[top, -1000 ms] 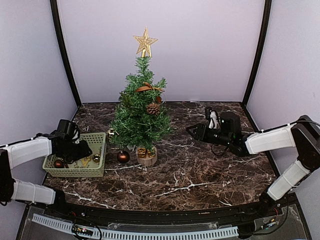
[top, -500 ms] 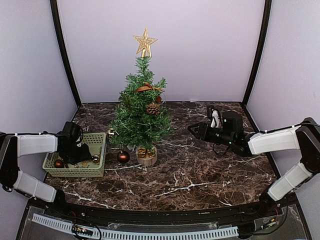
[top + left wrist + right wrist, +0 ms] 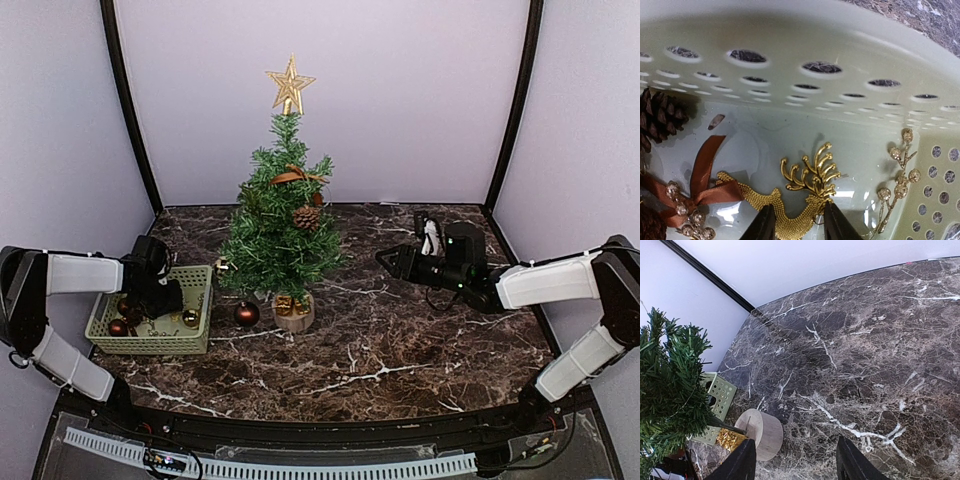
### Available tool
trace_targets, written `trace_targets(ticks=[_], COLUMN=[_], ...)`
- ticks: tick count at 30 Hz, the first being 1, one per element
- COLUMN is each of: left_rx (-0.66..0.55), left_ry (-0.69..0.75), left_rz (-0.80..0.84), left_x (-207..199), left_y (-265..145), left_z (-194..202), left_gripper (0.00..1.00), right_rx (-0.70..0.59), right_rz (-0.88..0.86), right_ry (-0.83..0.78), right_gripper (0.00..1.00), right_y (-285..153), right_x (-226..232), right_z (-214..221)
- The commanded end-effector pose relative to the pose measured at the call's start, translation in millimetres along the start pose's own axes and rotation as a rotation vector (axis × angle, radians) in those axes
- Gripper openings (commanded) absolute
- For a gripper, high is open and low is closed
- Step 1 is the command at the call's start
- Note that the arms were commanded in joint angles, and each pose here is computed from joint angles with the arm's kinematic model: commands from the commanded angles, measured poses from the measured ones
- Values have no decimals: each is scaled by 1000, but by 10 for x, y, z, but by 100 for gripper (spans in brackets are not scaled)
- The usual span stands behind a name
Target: Decorate the small christmas tree
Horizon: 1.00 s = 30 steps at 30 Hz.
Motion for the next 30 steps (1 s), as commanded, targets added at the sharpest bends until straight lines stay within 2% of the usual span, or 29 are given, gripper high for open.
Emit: trace_targets(ticks=[1, 8, 15, 26, 30], left_rx=[48, -47, -53, -9, -8], left_ry=[-8, -12, 18, 34, 30], left_rz=[-38, -33, -32, -31, -35], left_x=[98, 79, 52, 22, 22], left_y=[12, -104, -101, 10, -1], left_z=[140, -59, -122, -106, -129], left_gripper=[33, 20, 11, 10, 2], right_rx=[-41, -47, -48, -52, -56], right_rz=[-12, -14, -8, -3, 1], right_ry=[-16, -16, -13, -15, -16], right_gripper=[55, 55, 55, 55, 55], right_y=[-30, -34, -57, -94, -115], right_x=[32, 44, 24, 23, 19], right_z=[-98, -115, -99, -100, -101])
Point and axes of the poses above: each gripper's point midway between its finger pads, its own y axis out along the fingers, its own x axis along the line the jaws close on, z = x × y, the point moved 1 cm from there along -y, back along the fingers, and after that the axes turned 3 degrees about y, right-handed, at the moved point
